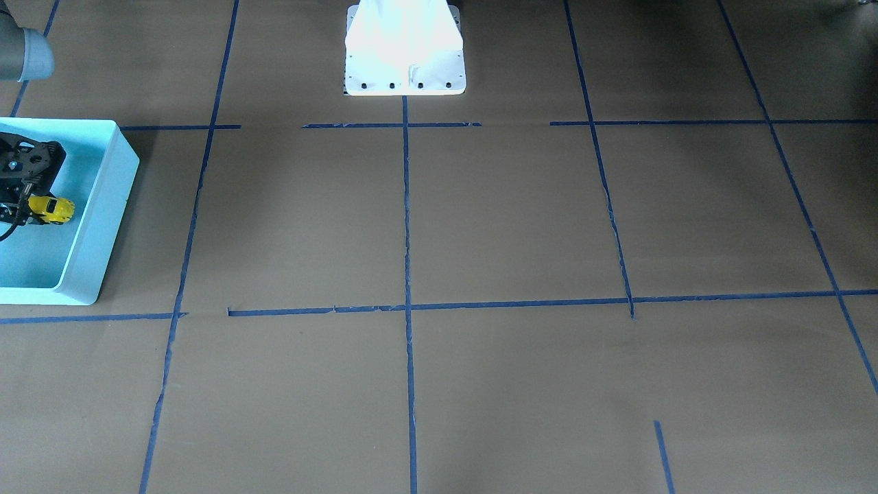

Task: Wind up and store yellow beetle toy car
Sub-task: 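Lower the car into the bin and open the right gripper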

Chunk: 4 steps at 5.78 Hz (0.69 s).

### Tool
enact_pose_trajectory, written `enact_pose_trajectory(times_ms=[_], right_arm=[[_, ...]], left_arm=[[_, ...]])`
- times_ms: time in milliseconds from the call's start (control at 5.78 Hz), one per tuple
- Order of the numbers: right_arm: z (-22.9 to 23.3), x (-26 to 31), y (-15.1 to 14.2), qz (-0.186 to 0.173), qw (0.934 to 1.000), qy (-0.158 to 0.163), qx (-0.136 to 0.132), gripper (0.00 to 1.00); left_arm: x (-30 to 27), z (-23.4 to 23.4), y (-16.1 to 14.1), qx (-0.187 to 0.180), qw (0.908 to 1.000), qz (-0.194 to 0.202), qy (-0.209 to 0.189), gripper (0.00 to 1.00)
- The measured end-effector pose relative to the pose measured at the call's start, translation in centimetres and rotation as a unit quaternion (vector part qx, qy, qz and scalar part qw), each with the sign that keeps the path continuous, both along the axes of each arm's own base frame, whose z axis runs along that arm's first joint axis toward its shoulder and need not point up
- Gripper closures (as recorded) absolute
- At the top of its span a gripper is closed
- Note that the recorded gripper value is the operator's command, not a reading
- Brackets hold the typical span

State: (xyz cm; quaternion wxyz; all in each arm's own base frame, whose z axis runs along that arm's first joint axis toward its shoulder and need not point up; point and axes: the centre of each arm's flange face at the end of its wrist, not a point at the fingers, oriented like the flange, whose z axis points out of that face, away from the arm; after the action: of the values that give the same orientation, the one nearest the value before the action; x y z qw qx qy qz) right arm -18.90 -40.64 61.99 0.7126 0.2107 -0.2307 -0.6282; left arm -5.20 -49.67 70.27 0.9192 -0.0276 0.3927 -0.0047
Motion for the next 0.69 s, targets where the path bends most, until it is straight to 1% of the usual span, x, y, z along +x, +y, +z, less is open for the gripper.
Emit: enact_pose_trajectory(times_ms=[173,346,692], right_arm=[[0.13,-0.14,0.05,-0.001,1.0,0.001,-0.001,0.37],[0.31,-0.34,-0.09,-0.002,1.0,0.002,-0.003,0.0],[0.36,-0.98,-0.87,-0.009,0.9999,-0.006,0.003,0.0]], left_arm=[[0.0,0.0,0.0,0.0,1.0,0.0,0.0,0.0],[0.0,0.0,0.0,0.0,1.0,0.0,0.0,0.0],[0.0,-0.06,-0.01,0.0,1.0,0.0,0.0,0.0]])
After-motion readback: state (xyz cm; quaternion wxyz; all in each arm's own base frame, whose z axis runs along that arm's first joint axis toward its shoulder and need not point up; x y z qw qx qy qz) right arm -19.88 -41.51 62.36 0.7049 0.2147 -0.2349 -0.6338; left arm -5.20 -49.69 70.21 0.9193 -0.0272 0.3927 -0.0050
